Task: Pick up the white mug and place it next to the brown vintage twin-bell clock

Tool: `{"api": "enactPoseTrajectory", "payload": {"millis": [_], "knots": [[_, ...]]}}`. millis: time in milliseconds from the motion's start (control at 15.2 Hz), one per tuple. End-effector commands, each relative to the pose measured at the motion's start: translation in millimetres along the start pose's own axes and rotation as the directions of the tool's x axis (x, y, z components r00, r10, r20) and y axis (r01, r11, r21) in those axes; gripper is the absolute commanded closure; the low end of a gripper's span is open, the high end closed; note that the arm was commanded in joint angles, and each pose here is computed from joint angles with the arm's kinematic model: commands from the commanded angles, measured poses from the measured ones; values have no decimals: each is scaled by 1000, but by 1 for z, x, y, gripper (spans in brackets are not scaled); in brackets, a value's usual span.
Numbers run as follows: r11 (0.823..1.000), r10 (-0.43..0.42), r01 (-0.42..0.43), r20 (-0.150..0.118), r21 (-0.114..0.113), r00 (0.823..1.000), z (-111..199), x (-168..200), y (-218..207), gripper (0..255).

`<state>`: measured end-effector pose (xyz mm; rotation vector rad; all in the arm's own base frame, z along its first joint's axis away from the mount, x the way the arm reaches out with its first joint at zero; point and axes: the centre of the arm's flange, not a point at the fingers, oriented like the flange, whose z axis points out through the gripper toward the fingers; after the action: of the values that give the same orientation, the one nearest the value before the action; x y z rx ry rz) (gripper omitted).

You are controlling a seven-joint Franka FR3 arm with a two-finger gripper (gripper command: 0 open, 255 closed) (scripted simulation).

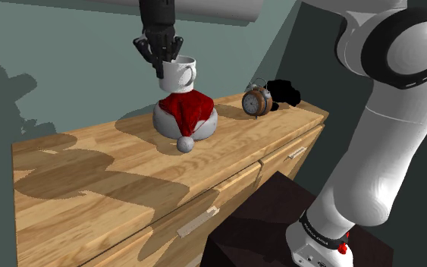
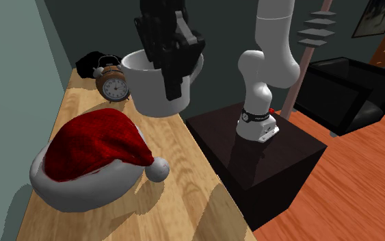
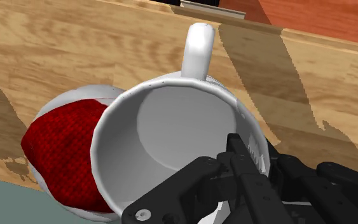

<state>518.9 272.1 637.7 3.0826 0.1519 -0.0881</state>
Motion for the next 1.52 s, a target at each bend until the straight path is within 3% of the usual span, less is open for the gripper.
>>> {"api": "enactPoseTrajectory", "payload": {"millis": [0,1452], "knots": [[1000,-1,1,0,0,1000,0,1,26,255],[1000,-1,1,0,0,1000,16,-12,316,255]]}}
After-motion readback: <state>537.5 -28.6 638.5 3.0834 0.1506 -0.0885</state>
